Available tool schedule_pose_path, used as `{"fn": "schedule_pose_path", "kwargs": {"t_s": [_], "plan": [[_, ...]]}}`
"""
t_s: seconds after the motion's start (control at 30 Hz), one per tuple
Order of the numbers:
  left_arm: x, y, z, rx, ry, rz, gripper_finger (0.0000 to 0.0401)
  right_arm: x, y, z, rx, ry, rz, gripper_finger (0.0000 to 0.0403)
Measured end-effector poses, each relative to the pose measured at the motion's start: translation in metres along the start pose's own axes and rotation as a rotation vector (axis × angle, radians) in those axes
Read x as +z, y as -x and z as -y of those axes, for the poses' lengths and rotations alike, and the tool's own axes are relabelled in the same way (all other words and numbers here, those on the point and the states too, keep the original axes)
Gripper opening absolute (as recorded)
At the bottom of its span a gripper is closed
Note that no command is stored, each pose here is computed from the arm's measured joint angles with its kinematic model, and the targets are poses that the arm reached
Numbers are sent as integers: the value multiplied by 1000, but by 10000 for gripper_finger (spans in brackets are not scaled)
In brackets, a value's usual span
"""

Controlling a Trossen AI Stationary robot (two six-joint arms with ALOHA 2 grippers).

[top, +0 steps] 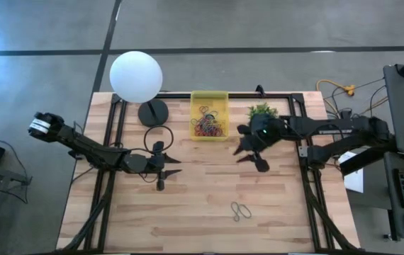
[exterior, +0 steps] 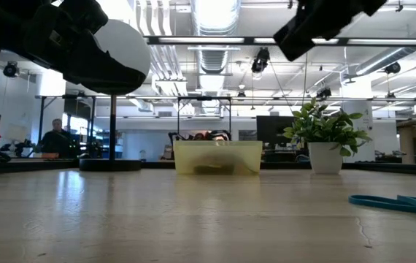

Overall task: Pick and place rubber bands into bin
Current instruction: Put the blue rubber band into the yellow bin

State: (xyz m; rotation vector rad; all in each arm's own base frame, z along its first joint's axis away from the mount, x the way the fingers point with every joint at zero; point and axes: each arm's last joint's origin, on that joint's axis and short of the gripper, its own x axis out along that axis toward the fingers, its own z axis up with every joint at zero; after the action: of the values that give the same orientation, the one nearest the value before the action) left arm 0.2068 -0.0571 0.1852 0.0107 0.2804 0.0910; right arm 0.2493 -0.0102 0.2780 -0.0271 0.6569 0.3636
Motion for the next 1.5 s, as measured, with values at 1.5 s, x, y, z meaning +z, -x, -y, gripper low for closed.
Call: {"fn": "schedule_pose_path", "kwargs": {"t_s": [1.5], "plan": [[0, -19, 6, 5, -55, 66, 129, -122, -122, -93, 247, -109, 9, 121]]}}
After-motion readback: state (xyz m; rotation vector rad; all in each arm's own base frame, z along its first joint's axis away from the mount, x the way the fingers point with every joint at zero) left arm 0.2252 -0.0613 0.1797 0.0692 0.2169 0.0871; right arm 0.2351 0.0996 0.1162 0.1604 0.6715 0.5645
